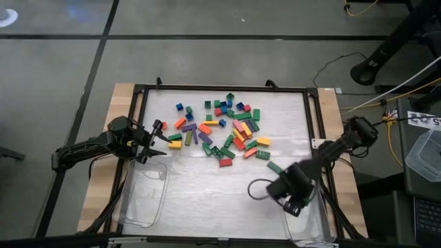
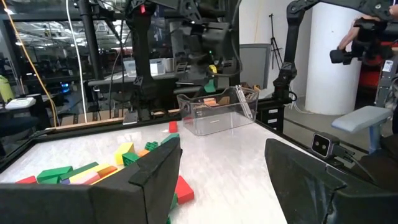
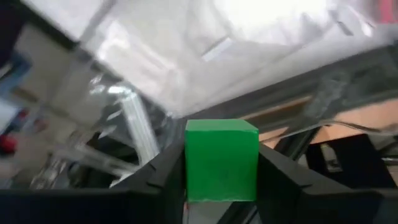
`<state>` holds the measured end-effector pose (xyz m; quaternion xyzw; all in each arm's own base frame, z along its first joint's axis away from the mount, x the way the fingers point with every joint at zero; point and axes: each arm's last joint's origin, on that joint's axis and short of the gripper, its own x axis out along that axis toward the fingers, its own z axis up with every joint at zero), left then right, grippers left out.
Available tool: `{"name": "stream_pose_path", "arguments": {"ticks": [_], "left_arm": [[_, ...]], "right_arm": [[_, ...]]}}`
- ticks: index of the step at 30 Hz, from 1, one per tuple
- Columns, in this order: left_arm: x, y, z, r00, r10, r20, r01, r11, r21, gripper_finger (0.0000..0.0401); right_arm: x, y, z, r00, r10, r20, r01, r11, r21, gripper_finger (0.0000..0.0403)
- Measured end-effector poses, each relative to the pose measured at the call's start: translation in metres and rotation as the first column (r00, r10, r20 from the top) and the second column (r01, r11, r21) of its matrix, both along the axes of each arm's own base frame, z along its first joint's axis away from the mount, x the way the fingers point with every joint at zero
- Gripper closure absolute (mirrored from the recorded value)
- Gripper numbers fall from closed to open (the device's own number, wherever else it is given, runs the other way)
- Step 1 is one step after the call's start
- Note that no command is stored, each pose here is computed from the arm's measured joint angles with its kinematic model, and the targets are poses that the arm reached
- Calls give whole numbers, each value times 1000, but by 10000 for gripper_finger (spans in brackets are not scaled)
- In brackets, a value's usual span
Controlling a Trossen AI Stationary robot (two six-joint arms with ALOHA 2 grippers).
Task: Sort blocks by size
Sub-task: Put the small green wooden block into the right transparent bin, then put the large orange game piece into the left transparent bin
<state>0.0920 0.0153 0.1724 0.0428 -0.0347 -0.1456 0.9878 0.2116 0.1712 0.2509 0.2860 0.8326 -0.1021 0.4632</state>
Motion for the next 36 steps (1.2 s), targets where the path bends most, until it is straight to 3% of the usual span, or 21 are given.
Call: {"name": "stream_pose_path", "arguments": {"ticks": [6,11,15,22,31,36], "left_arm": [[0,0,0,1000,0,0,0,1000,0,177],[0,0,0,1000,0,0,0,1000,0,177],[0,0,0,1000,0,0,0,1000,0,177],[0,0,0,1000,0,0,0,1000,0,177],[0,0,0,1000,0,0,0,1000,0,177],[0,0,0,1000,0,-1,0,1000,0,177]], "right_arm": [[-12,14,0,997,-61,-46,57,996,-74,169],[-13,16,0,997,-64,-54,60,995,-74,133],[-8,9,0,994,-88,-64,85,995,-55,130],[10,-12,0,1000,-26,6,26,999,41,138],[34,-51,-3,970,108,219,-91,992,-86,137],[46,-69,-4,942,138,307,-113,989,-99,137]]}}
